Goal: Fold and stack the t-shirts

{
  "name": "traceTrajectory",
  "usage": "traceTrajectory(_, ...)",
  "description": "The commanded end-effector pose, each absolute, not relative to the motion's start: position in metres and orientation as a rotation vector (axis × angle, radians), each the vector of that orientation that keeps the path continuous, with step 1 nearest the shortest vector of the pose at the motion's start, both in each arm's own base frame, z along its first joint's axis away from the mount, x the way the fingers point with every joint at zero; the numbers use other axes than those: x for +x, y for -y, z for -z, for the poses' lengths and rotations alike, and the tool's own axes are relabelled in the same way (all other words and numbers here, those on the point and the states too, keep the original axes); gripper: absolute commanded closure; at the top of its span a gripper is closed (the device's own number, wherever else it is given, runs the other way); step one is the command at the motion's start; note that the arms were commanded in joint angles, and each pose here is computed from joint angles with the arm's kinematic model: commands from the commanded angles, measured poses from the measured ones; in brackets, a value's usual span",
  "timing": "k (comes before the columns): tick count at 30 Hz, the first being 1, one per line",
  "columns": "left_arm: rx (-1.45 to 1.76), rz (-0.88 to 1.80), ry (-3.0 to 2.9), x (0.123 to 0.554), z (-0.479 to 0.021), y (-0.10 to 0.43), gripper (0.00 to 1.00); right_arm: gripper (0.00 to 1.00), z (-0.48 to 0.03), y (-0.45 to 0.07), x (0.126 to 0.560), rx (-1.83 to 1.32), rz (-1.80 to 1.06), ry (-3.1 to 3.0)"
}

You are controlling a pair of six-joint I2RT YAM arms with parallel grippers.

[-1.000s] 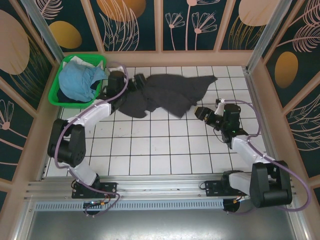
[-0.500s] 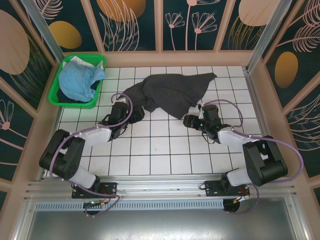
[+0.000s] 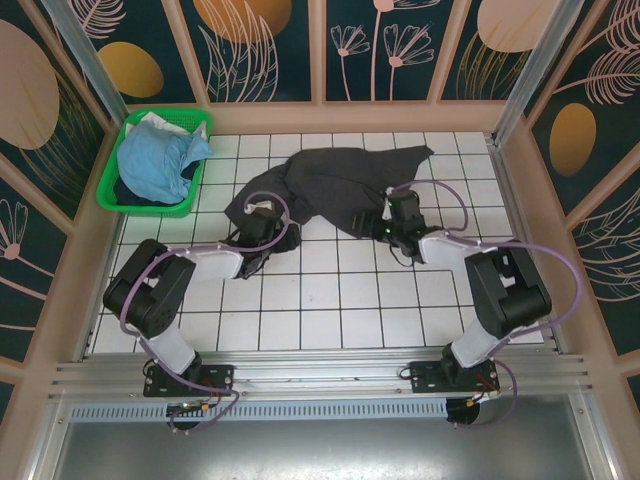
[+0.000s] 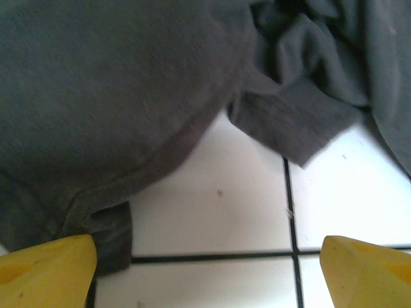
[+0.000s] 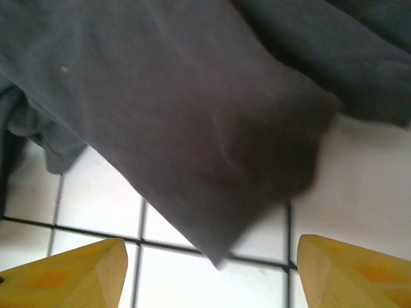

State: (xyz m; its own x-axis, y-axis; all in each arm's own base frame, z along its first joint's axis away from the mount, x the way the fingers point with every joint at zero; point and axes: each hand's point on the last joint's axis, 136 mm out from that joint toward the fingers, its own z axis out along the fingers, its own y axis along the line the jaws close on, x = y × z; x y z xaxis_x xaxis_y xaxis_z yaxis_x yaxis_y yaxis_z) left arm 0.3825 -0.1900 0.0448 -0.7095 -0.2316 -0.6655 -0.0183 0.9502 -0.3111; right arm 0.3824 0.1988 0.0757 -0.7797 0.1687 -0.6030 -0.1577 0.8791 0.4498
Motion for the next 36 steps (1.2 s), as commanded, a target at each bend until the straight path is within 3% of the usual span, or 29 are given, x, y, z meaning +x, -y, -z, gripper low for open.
traceTrajectory(1, -0.265, 0.201, -2.326, 0.397, -0.039, 0.156, 0.08, 0.30, -0.073, -0.218, 0.391, -0.016, -0.668, -2.391)
traceTrajectory(7, -0.318, 0.136, -2.373, 0.403, -0.017, 0.134, 0.17, 0.30, -0.038, -0.210, 0.389, 0.053, -0.459, -2.511)
traceTrajectory(10, -0.298, 0.154, -2.376, 0.407, -0.018, 0.138, 0.28, 0.30, -0.030, -0.199, 0.385, 0.081, -0.315, -2.533)
traceTrajectory(13, -0.280, 0.140, -2.374, 0.414, -0.023, 0.139, 0.54, 0.30, -0.020, -0.201, 0.385, 0.054, -0.255, -2.557)
traceTrajectory(15, -0.273, 0.143, -2.361, 0.417, -0.032, 0.139, 0.66, 0.34, -0.015, -0.204, 0.385, 0.042, -0.247, -2.570)
traceTrajectory(18, -0.260, 0.169, -2.320, 0.420, -0.057, 0.140, 0.79, 0.46, -0.017, -0.205, 0.389, 0.036, -0.246, -2.559)
traceTrajectory(21, -0.238, 0.213, -2.245, 0.421, -0.097, 0.141, 0.88, 0.69, -0.028, -0.201, 0.396, 0.034, -0.194, -2.538)
traceTrajectory(23, -0.226, 0.229, -2.194, 0.420, -0.125, 0.141, 1.00, 0.82, -0.042, -0.195, 0.400, 0.035, -0.150, -2.508)
traceTrajectory(28, -0.211, 0.259, -2.057, 0.412, -0.197, 0.133, 1.00, 1.00, -0.095, -0.174, 0.402, 0.057, -0.116, -2.400)
traceTrajectory(36, -0.215, 0.262, -1.808, 0.383, -0.319, 0.108, 1.00, 1.00, -0.248, -0.110, 0.375, 0.207, -0.248, -2.045)
